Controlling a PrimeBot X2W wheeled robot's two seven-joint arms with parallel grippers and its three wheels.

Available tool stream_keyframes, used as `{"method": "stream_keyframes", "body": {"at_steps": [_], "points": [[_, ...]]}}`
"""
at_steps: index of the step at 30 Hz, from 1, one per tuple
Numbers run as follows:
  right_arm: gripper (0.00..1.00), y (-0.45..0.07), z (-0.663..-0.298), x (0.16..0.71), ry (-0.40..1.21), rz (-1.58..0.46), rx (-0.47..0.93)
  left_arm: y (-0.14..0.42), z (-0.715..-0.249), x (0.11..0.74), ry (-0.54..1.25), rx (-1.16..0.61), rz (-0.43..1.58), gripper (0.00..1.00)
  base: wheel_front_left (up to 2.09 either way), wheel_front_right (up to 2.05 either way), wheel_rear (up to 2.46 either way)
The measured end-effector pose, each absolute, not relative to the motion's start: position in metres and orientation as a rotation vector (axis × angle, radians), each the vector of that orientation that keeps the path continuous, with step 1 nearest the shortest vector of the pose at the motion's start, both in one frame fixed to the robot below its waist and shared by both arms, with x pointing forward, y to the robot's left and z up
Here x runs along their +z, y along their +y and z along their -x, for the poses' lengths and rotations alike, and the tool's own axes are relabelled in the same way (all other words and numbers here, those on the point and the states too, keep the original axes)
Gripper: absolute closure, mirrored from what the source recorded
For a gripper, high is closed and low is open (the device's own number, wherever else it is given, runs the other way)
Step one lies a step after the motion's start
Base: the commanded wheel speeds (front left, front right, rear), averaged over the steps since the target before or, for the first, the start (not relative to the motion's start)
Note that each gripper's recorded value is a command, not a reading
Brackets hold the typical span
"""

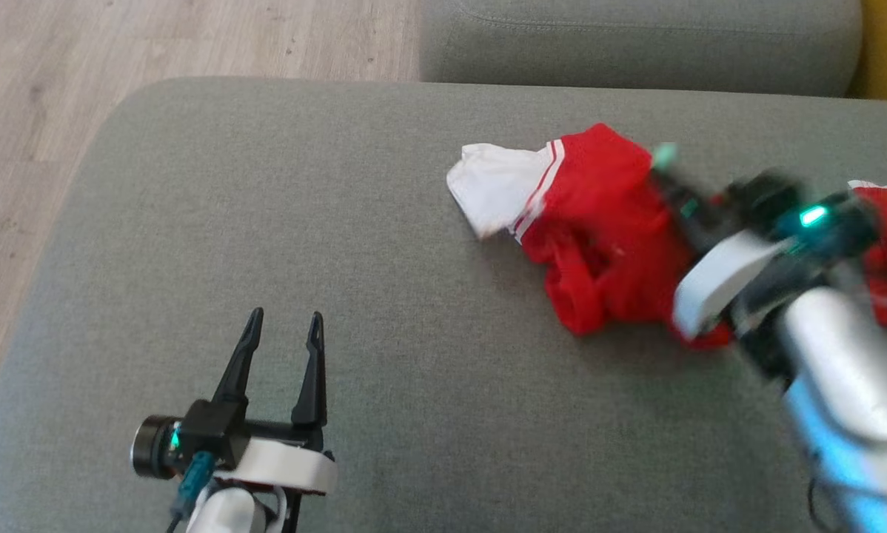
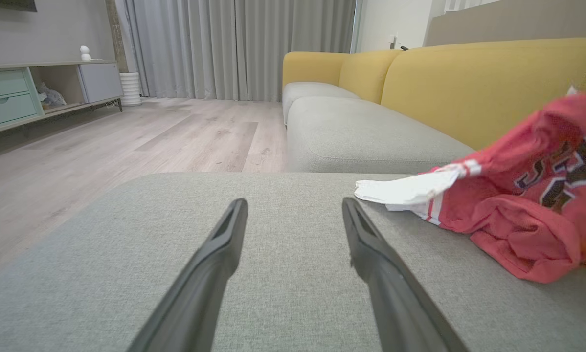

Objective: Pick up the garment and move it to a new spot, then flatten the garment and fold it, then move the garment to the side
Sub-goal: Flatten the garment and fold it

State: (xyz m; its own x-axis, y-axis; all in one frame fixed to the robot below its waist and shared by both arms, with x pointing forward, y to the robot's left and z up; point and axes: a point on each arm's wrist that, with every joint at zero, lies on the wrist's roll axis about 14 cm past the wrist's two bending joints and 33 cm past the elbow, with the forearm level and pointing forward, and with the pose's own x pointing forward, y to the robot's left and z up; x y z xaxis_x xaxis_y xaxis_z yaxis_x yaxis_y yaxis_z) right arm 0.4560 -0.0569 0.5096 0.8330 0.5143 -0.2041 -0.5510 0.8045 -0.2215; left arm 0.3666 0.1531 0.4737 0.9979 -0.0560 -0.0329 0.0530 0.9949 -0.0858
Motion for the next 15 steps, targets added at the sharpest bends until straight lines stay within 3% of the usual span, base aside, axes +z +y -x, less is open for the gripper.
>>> {"method": "stream_keyframes", "body": {"at_steps": [4, 8, 9, 10, 15], "points": [[1.0, -0.112, -0.499, 0.538, 0.131, 0.144, 0.357, 0.153, -0.369, 0.47, 0.046, -0.056, 0.088, 0.0, 0.0, 0.0, 0.0], [1.0, -0.174, -0.534, 0.529, 0.237, -0.013, 0.135, 0.152, -0.374, 0.466, 0.058, -0.067, 0.084, 0.0, 0.0, 0.0, 0.0], [0.84, -0.185, -0.54, 0.522, 0.275, -0.006, 0.096, 0.153, -0.377, 0.466, 0.056, -0.069, 0.083, 0.0, 0.0, 0.0, 0.0], [0.0, -0.197, -0.544, 0.516, 0.304, 0.017, 0.057, 0.154, -0.379, 0.467, 0.054, -0.067, 0.081, 0.0, 0.0, 0.0, 0.0], [0.0, -0.228, -0.558, 0.494, 0.375, 0.105, -0.043, 0.16, -0.384, 0.464, 0.063, -0.05, 0.076, 0.0, 0.0, 0.0, 0.0]]}}
